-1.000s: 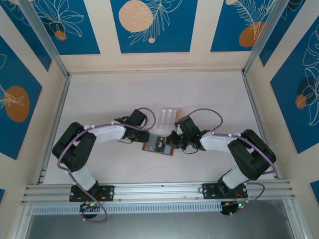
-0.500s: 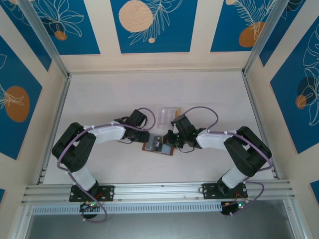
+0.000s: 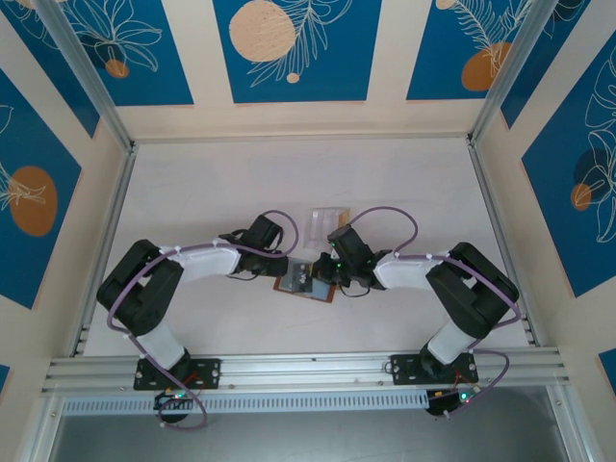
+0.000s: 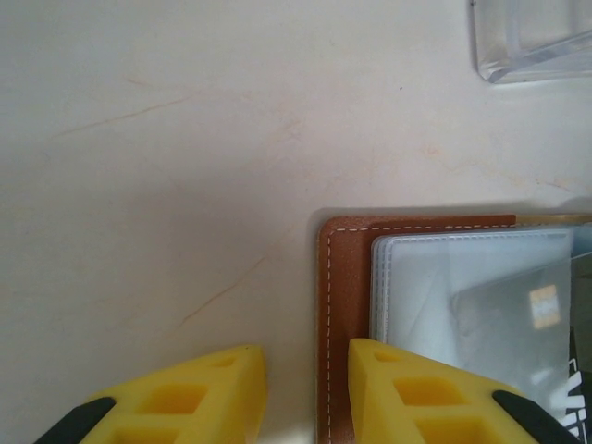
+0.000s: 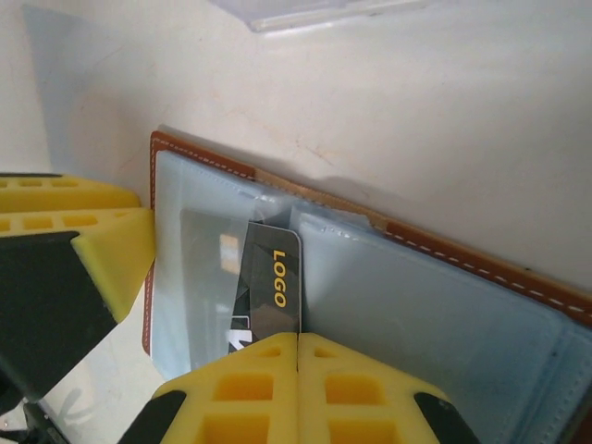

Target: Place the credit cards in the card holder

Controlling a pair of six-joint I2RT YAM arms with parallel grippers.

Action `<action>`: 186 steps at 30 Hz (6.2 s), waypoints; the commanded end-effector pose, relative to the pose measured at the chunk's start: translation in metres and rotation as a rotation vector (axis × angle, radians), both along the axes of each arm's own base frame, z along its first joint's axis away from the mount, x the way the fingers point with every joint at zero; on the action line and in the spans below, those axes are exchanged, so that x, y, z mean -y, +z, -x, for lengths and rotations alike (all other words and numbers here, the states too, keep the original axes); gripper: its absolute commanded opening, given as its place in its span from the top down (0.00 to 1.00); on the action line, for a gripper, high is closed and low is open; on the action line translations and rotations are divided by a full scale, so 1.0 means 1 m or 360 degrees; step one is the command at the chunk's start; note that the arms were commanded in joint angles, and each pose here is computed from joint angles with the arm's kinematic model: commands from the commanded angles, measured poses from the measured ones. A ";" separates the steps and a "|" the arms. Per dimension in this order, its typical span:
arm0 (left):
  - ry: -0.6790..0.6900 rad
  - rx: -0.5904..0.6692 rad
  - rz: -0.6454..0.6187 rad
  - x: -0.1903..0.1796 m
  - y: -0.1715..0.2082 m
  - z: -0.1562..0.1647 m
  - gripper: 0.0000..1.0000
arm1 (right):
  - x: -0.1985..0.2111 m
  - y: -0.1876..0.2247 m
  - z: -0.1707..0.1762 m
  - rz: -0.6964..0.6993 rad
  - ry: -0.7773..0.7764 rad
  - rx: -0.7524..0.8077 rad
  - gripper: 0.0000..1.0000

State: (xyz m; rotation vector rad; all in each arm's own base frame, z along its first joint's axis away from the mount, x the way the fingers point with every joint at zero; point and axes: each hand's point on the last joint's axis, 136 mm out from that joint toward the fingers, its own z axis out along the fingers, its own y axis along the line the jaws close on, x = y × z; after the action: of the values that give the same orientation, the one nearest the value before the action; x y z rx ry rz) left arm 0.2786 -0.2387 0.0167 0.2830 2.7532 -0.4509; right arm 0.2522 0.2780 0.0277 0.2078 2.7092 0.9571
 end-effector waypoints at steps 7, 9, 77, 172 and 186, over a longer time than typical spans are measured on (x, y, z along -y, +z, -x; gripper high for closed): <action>-0.0053 -0.0212 -0.0043 0.000 -0.040 0.036 0.70 | 0.024 0.004 0.003 0.0078 -0.0204 0.0046 1.00; -0.0058 -0.0211 -0.0039 0.001 -0.039 0.036 0.70 | 0.022 0.004 0.004 0.0083 -0.0209 0.0048 1.00; 0.0014 -0.0263 -0.0089 -0.011 -0.064 0.085 0.71 | 0.003 0.000 0.026 0.0161 0.0178 -0.0153 1.00; -0.0053 -0.0170 -0.0119 0.004 -0.052 0.107 0.71 | 0.009 0.024 0.007 0.1004 0.0432 0.0012 1.00; 0.0044 -0.0123 -0.0044 0.016 -0.039 0.115 0.71 | -0.061 0.027 0.020 0.0487 0.0596 -0.0220 0.66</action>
State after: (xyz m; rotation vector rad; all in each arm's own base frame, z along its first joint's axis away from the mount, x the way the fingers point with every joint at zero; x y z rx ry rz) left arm 0.2379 -0.2619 0.0170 0.1096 2.5431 -0.4027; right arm 0.2525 0.3048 0.0597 -0.2629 2.9894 0.3320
